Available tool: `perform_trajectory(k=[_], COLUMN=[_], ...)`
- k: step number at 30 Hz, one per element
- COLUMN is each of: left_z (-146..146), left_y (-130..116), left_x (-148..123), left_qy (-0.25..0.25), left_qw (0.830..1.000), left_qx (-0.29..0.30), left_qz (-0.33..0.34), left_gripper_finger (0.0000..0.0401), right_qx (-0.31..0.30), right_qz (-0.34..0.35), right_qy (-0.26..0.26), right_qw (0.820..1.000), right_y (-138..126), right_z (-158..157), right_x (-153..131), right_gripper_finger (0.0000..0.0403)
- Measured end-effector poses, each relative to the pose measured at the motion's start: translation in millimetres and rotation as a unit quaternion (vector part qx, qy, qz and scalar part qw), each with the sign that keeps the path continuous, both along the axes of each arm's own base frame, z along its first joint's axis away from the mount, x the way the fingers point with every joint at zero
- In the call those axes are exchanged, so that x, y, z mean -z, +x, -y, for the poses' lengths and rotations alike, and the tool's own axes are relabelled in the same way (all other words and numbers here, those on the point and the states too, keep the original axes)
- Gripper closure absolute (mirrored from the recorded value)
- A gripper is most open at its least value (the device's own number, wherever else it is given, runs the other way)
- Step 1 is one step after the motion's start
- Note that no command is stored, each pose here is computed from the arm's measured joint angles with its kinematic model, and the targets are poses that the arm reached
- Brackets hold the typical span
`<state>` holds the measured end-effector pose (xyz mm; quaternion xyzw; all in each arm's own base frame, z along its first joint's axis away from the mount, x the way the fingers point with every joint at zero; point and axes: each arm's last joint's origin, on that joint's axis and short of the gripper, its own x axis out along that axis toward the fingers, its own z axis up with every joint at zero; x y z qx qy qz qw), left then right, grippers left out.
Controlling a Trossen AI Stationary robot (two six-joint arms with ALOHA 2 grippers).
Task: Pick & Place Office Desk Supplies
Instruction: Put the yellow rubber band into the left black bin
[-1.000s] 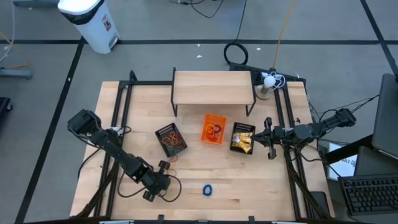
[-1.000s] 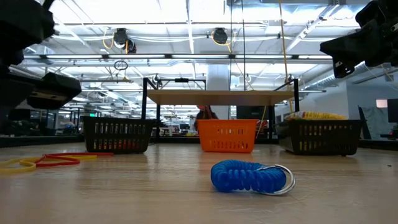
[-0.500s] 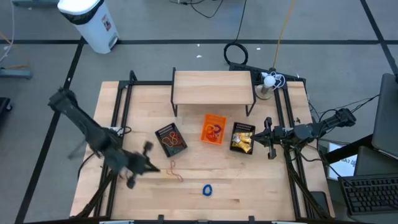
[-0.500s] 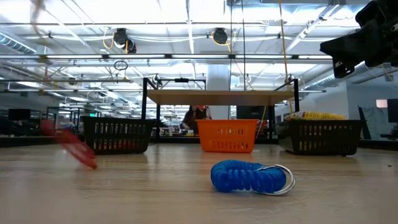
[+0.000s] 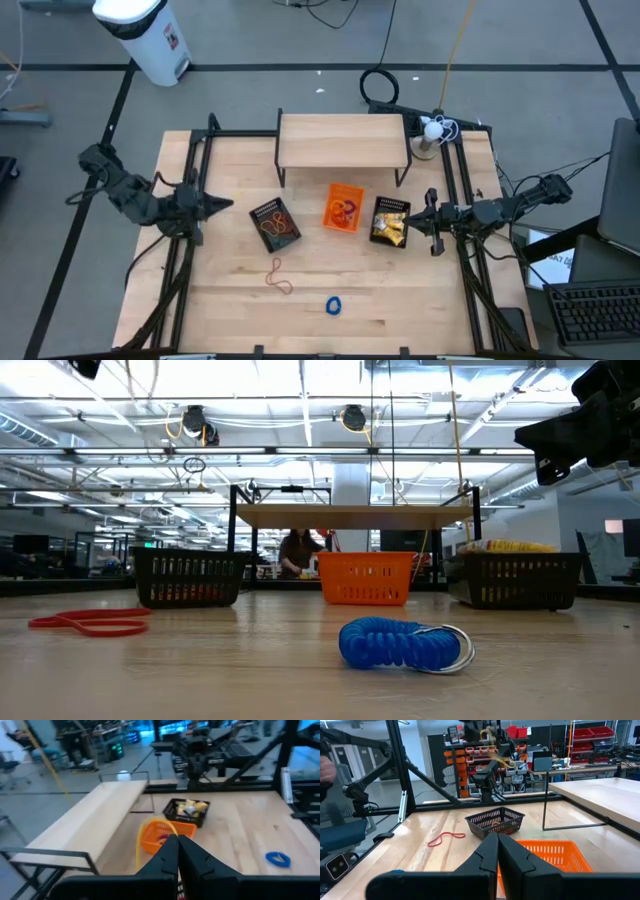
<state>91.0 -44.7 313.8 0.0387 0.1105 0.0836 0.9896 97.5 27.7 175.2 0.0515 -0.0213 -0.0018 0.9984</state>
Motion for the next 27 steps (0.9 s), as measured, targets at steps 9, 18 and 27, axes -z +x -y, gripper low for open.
perform_trajectory(k=[9, 18, 27], left_z=[-25.4, -29.1, -27.5], left_y=[-23.6, -29.2, -18.2], left_x=[42.0, 79.2, 97.0], left_qy=[-0.063, -0.095, -0.107], left_qw=[0.993, 0.992, 0.988], left_qx=[-0.067, 0.032, 0.013], left_qz=[0.080, 0.081, 0.113], left_gripper_finger=[0.0401, 0.0401, 0.0401], right_qx=[0.000, 0.000, 0.000], right_qz=[0.001, 0.004, 0.002], right_qy=[-0.010, -0.008, -0.009], right_qw=[1.000, 1.000, 1.000], right_y=[0.0, -0.1, 0.0], right_z=[0.0, 0.0, 0.0], right_x=[-0.2, -0.8, -0.5], right_gripper_finger=[0.0399, 0.0399, 0.0399])
